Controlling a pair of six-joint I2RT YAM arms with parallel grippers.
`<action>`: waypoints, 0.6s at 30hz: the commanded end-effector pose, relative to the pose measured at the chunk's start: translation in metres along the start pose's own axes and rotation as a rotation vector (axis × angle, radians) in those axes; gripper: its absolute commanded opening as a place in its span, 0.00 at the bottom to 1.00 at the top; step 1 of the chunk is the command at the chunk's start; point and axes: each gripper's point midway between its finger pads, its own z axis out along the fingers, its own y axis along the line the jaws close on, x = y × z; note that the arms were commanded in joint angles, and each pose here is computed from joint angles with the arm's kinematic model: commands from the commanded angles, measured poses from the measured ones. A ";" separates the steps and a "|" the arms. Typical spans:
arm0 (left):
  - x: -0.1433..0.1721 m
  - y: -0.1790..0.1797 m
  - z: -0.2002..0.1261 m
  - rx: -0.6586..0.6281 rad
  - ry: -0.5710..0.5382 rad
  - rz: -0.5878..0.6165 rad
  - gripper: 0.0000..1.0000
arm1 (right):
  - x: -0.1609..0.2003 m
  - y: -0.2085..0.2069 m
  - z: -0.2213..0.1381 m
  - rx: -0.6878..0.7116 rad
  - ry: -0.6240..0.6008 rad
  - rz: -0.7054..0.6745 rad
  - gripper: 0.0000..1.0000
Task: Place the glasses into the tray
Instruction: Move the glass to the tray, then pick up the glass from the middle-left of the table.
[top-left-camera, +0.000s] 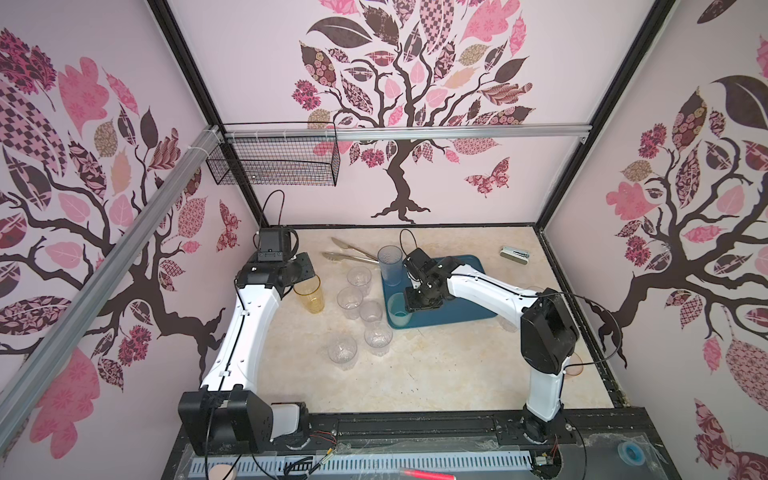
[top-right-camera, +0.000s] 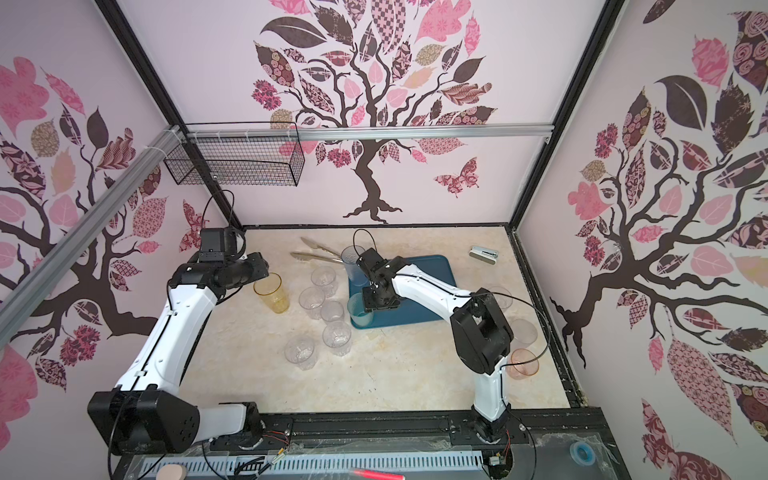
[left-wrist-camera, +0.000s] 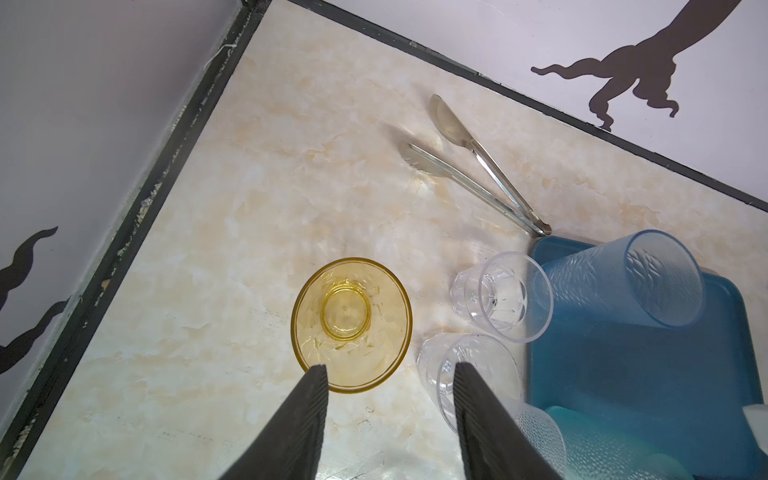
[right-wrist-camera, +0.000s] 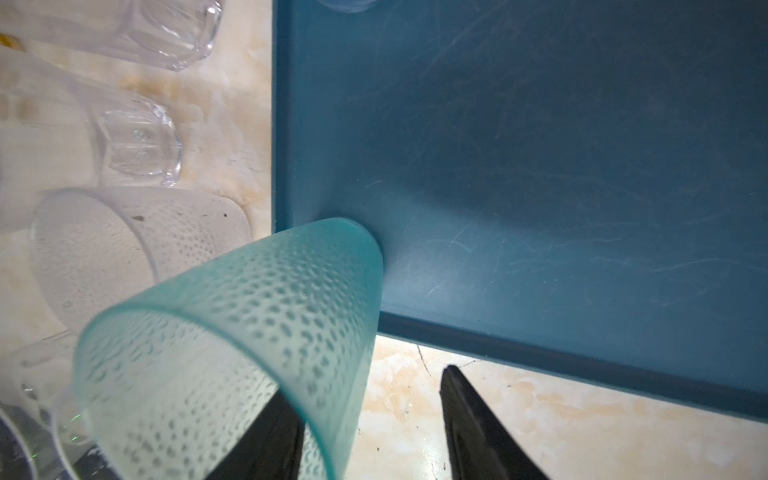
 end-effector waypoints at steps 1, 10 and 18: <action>0.002 0.020 -0.004 -0.039 0.004 -0.052 0.56 | -0.018 0.015 -0.027 -0.031 -0.049 -0.024 0.57; 0.013 0.058 -0.009 -0.157 0.004 -0.087 0.61 | -0.042 0.024 -0.064 -0.064 -0.170 -0.068 0.62; 0.026 0.056 0.032 -0.136 0.088 -0.081 0.55 | -0.029 0.011 -0.074 -0.057 -0.214 -0.044 0.62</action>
